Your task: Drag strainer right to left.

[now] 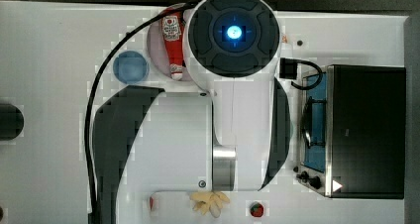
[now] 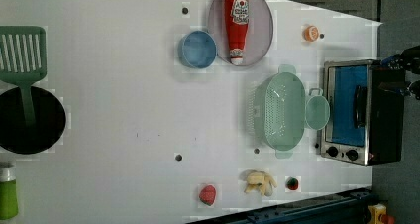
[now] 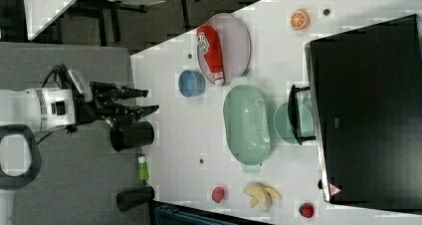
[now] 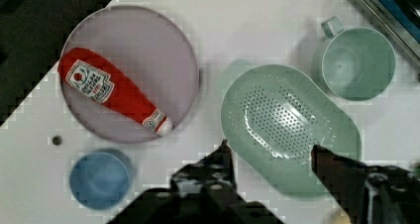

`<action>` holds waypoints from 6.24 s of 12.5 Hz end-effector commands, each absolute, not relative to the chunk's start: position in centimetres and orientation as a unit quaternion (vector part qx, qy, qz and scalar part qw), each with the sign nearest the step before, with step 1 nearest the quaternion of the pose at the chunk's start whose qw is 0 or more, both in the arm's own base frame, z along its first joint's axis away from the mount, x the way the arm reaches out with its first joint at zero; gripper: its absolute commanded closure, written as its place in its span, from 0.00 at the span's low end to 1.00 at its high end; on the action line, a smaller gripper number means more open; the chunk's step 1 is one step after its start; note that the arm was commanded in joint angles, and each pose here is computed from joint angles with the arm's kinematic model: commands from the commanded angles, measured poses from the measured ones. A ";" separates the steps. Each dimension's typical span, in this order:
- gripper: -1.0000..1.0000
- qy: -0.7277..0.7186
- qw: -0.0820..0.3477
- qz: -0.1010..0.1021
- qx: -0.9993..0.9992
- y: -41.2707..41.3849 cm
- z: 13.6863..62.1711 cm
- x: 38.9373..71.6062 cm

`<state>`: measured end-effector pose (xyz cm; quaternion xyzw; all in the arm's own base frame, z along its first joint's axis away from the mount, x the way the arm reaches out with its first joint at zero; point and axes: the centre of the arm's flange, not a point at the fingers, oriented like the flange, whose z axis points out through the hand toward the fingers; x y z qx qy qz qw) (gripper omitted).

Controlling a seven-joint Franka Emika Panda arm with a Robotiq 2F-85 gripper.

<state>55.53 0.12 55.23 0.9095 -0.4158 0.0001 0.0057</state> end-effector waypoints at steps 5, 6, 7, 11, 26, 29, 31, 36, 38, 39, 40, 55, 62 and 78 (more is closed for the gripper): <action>0.00 -0.509 0.011 -0.019 0.860 -2.6 61.9 45.0; 0.00 -0.516 0.018 -0.032 0.856 -2.6 60.0 45.2; 0.00 -0.524 0.023 -0.040 0.851 -2.6 57.8 45.6; 0.00 -0.584 0.030 -0.042 0.810 -2.4 46.8 47.4; 0.00 -0.676 0.033 -0.033 0.736 1.7 17.2 47.9; 0.00 -0.685 0.036 -0.033 0.727 2.9 16.4 47.7; 0.00 -0.695 0.036 -0.030 0.717 4.5 16.4 47.6; 0.00 -0.673 0.033 -0.025 0.739 10.2 16.6 47.2; 0.00 -0.679 0.034 -0.024 0.733 12.6 16.5 47.0; 0.00 -0.677 0.034 -0.023 0.735 13.9 16.3 46.9; 0.00 -0.674 0.034 -0.022 0.738 15.2 16.2 46.8; 0.00 -0.674 0.023 -0.048 0.737 31.7 15.6 47.4; 0.00 -0.704 -0.013 -0.100 0.703 38.8 16.0 48.0; 0.00 -0.547 -0.009 -0.046 0.836 37.4 29.7 51.4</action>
